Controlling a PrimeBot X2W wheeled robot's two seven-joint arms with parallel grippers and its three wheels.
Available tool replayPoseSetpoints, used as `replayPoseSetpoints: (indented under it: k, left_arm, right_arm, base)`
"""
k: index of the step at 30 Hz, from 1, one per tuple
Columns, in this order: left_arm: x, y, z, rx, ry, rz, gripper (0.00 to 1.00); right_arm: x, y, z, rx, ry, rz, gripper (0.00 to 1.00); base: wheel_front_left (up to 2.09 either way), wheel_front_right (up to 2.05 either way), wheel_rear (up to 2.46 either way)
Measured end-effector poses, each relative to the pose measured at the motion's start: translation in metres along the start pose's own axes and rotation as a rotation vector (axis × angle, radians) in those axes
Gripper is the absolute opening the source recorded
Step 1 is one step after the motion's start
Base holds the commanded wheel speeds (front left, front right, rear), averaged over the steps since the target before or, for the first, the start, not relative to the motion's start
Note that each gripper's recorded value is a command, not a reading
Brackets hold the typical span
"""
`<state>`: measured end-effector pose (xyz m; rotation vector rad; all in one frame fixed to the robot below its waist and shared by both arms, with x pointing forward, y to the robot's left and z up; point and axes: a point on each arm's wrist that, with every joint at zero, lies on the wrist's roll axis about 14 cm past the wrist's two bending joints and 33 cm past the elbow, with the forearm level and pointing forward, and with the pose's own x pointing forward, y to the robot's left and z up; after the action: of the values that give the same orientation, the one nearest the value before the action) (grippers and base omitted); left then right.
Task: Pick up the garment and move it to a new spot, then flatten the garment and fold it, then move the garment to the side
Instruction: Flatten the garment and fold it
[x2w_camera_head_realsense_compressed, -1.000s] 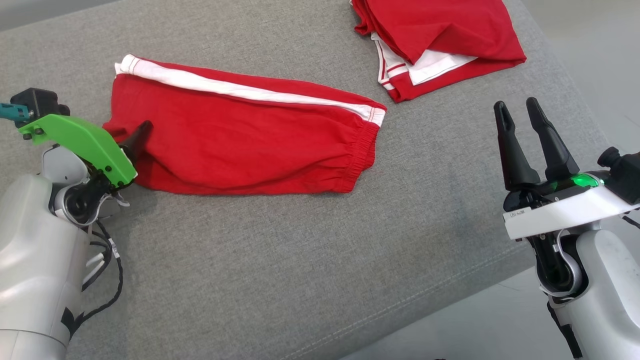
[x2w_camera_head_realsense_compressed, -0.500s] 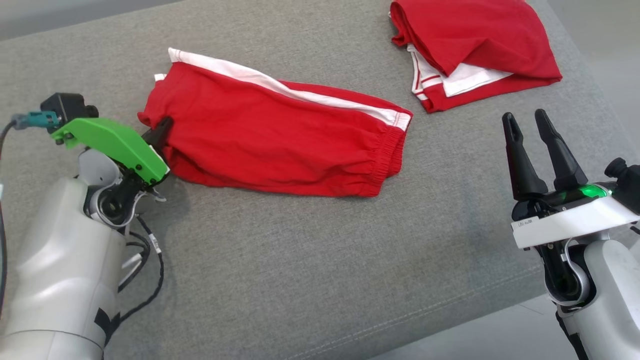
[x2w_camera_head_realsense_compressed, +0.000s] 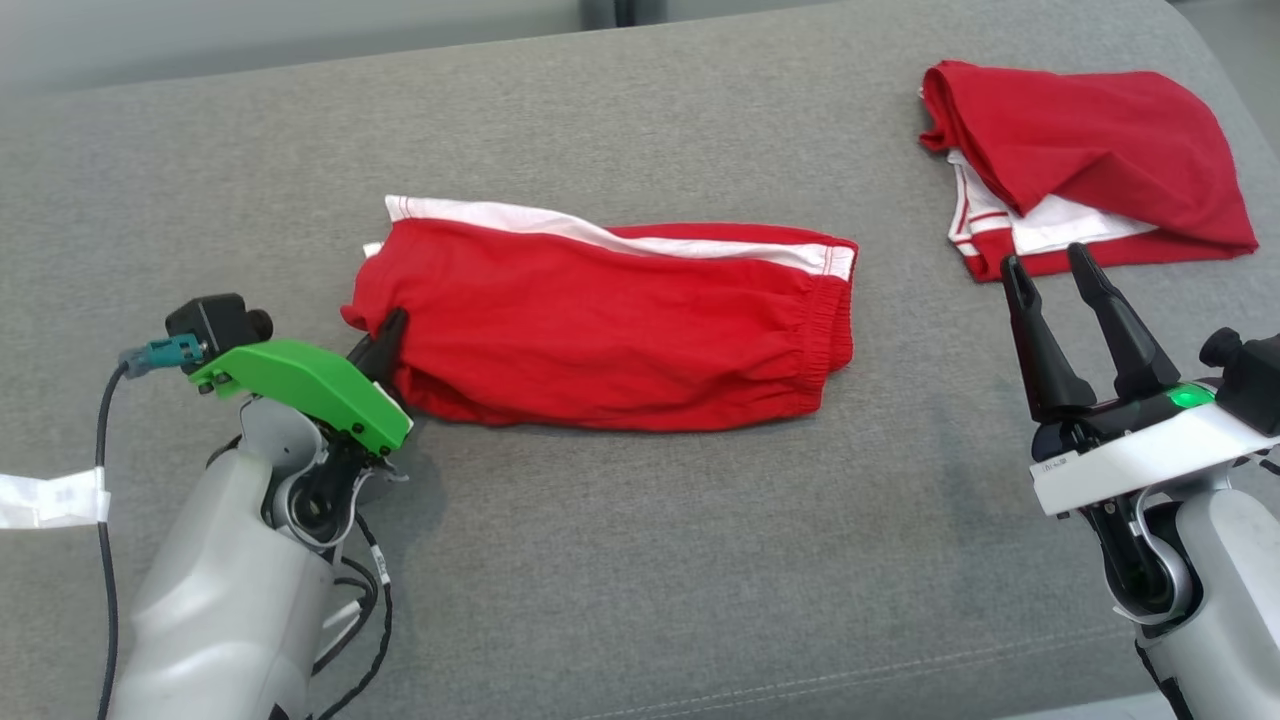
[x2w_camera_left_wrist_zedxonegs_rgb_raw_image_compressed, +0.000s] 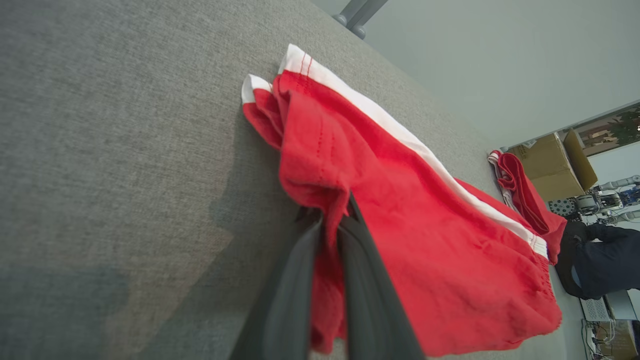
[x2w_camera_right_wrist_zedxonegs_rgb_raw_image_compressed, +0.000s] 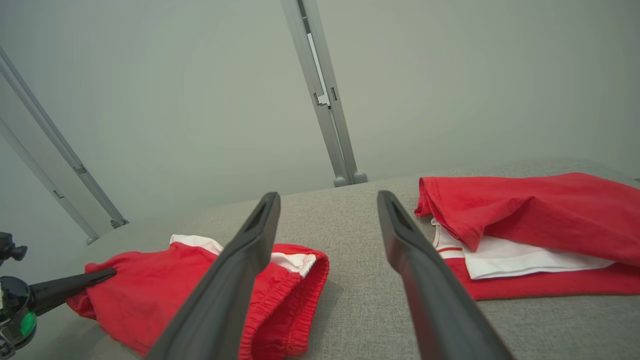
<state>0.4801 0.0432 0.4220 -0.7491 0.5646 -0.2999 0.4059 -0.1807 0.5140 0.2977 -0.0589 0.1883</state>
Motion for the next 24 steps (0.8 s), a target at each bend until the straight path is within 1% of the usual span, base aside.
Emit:
replayPoseSetpoints:
  k: [4,7,12,15,19,20,21,22,23,24]
  left_arm:
    - [-0.02,0.004,0.008,-0.02,-0.074,0.01,0.0]
    - [-0.035,0.005,0.002,-0.032,-0.095,0.015,0.0]
    - [-0.061,0.021,-0.007,-0.028,-0.111,0.057,0.0]
    - [-0.078,0.033,-0.005,-0.026,-0.16,0.092,0.0]
    - [-0.095,0.04,-0.004,-0.029,-0.196,0.108,0.0]
    - [-0.097,0.04,-0.005,-0.031,-0.201,0.11,0.13]
    - [-0.1,0.04,-0.005,-0.031,-0.208,0.111,0.38]
    - [-0.101,0.039,-0.005,-0.03,-0.212,0.109,0.72]
    - [-0.103,0.038,-0.004,-0.029,-0.217,0.104,0.96]
    - [-0.103,0.036,-0.004,-0.026,-0.224,0.1,1.0]
  right_arm:
    - [0.005,0.012,-0.003,-0.003,0.01,0.047,1.0]
    - [0.006,0.017,-0.008,-0.005,0.026,0.067,1.0]
    - [0.008,0.027,-0.015,-0.002,0.048,0.102,1.0]
    - [0.012,0.043,-0.02,0.003,0.063,0.149,1.0]
    - [0.016,0.061,-0.019,0.016,0.06,0.195,1.0]
    - [0.016,0.063,-0.019,0.015,0.059,0.201,1.0]
    - [0.016,0.065,-0.018,0.015,0.058,0.207,1.0]
    - [0.016,0.066,-0.018,0.016,0.058,0.211,1.0]
    - [0.016,0.068,-0.018,0.016,0.06,0.215,1.0]
    - [0.016,0.069,-0.018,0.015,0.06,0.218,1.0]
  base:
    - [0.0,0.0,0.0]
    - [0.0,0.0,0.0]
    - [0.0,0.0,0.0]
    - [0.0,0.0,0.0]
    - [0.0,0.0,0.0]
    - [0.0,0.0,0.0]
    - [0.0,0.0,0.0]
    - [0.0,0.0,0.0]
    - [0.0,0.0,0.0]
    - [0.0,0.0,0.0]
